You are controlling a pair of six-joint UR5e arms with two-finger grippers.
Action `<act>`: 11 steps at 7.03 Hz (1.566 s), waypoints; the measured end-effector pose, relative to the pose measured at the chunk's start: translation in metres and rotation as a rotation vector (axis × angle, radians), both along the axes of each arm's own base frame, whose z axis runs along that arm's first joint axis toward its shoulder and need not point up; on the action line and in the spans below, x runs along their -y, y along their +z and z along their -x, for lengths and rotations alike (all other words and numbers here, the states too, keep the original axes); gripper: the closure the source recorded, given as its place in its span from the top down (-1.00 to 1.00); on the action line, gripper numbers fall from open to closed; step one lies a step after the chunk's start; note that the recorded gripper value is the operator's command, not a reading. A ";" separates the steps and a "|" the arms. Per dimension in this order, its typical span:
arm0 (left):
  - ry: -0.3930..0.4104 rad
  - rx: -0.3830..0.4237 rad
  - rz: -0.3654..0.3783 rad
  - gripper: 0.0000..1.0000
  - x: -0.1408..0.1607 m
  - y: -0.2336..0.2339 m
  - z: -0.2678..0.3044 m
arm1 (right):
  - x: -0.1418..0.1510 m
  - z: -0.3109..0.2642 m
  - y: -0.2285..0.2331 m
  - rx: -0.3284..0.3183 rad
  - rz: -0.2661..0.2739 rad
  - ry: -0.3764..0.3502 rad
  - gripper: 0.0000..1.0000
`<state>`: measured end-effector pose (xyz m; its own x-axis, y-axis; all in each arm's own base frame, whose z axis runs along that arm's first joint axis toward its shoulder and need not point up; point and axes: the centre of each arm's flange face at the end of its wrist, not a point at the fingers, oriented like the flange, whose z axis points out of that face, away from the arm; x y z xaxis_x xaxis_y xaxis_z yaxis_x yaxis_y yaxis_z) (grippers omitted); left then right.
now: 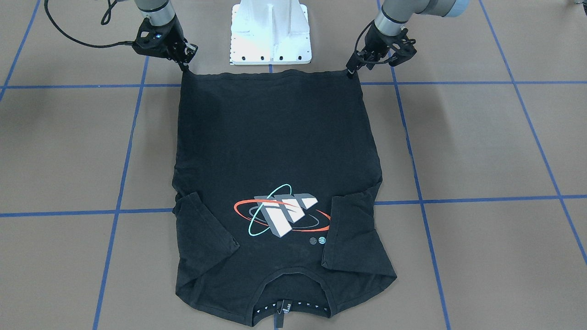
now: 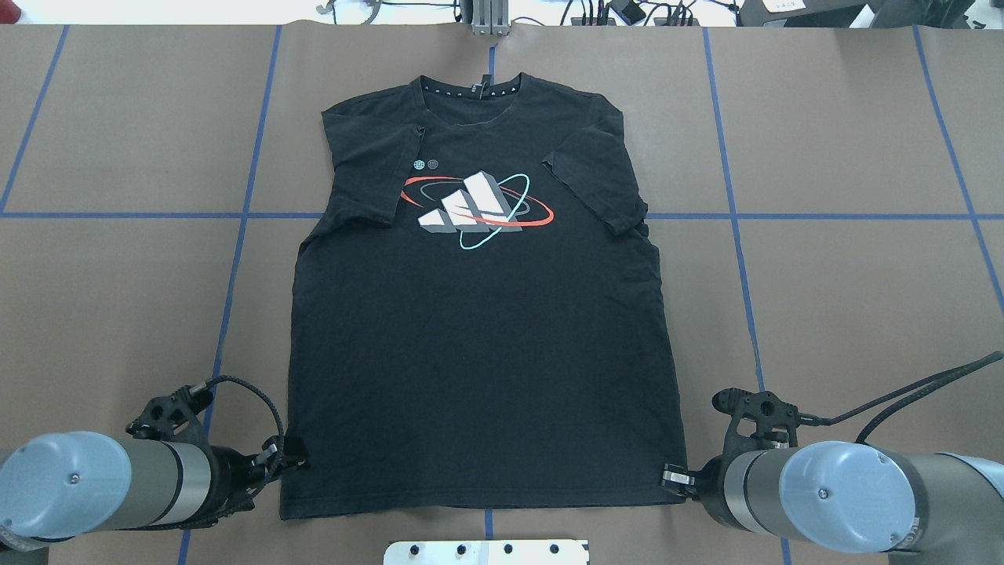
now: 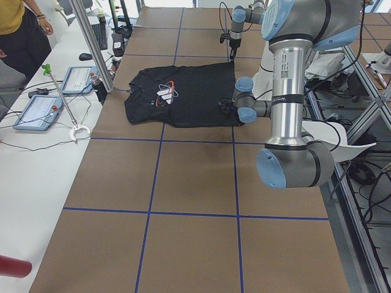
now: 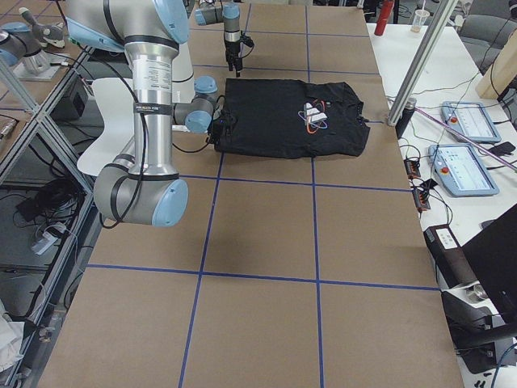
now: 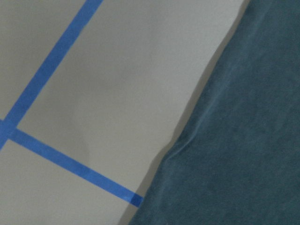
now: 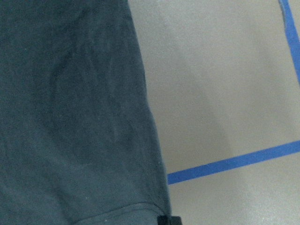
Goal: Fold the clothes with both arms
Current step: 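Move the left gripper down to the hem corner nearest it, then grasp both hem corners with the left and right grippers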
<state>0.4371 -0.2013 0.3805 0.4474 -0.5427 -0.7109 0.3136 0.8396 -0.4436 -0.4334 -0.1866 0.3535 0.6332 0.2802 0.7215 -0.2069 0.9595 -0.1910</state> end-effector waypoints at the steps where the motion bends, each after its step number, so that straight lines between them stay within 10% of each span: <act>1: 0.012 0.011 0.012 0.29 -0.008 0.003 -0.005 | 0.000 0.000 -0.001 0.001 0.000 0.000 -1.00; 3: 0.026 0.029 0.037 -0.10 -0.021 0.011 -0.016 | 0.000 0.000 -0.001 0.001 0.000 0.000 -1.00; 9: 0.028 0.022 0.043 -0.08 -0.024 0.007 -0.018 | 0.001 -0.004 -0.006 0.012 -0.002 0.003 -1.00; 11: 0.028 0.014 0.043 -0.89 -0.024 0.004 -0.020 | 0.001 -0.005 -0.006 0.013 -0.002 0.004 -1.00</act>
